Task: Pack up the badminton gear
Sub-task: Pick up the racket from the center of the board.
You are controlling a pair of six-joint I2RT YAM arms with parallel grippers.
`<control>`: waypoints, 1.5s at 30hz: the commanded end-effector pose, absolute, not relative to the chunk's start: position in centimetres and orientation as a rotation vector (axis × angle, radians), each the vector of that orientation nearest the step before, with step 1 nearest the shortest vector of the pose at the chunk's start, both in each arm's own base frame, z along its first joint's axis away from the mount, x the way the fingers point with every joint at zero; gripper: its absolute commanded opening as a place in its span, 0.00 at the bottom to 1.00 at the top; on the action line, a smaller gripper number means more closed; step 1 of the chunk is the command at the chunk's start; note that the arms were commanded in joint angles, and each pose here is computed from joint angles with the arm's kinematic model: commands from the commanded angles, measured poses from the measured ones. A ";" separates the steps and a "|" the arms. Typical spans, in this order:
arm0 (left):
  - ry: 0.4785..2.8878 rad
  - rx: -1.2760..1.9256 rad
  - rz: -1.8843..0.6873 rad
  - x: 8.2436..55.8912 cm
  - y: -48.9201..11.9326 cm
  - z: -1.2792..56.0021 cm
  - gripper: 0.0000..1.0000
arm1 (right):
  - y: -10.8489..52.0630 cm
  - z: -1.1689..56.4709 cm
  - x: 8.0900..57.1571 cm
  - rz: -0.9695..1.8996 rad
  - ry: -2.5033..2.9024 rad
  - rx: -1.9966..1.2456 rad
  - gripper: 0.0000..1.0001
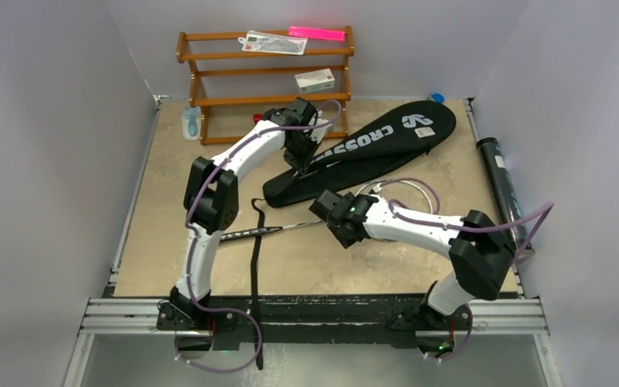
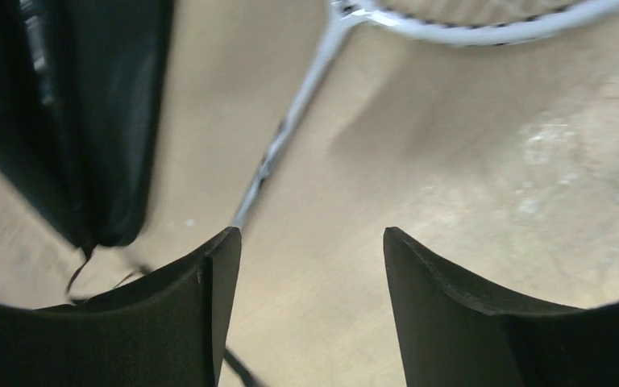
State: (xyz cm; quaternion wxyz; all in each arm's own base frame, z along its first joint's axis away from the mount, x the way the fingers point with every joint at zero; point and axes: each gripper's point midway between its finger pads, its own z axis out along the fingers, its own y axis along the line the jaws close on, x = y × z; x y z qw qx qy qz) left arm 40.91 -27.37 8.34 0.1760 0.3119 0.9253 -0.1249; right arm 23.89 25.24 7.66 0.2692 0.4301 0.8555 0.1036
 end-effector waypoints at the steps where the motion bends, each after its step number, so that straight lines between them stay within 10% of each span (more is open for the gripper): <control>1: 2.531 0.821 -0.340 42.3 -26.8 11.9 0.00 | 21.0 6.7 22.7 0.050 2.182 1.336 0.66; 26: 2.538 0.811 -0.331 42.6 -26.2 11.7 0.00 | 22.2 4.0 28.7 -0.185 2.228 1.363 0.66; 36: 2.540 0.818 -0.324 42.5 -26.1 11.5 0.00 | 20.5 1.3 28.0 -0.316 2.257 1.397 0.35; 38: 2.541 0.819 -0.324 42.5 -26.1 11.5 0.00 | 20.4 1.2 27.8 -0.285 2.264 1.404 0.03; 45: 2.535 0.821 -0.321 42.5 -26.0 11.7 0.00 | 19.2 4.9 27.4 -0.178 2.263 1.333 0.00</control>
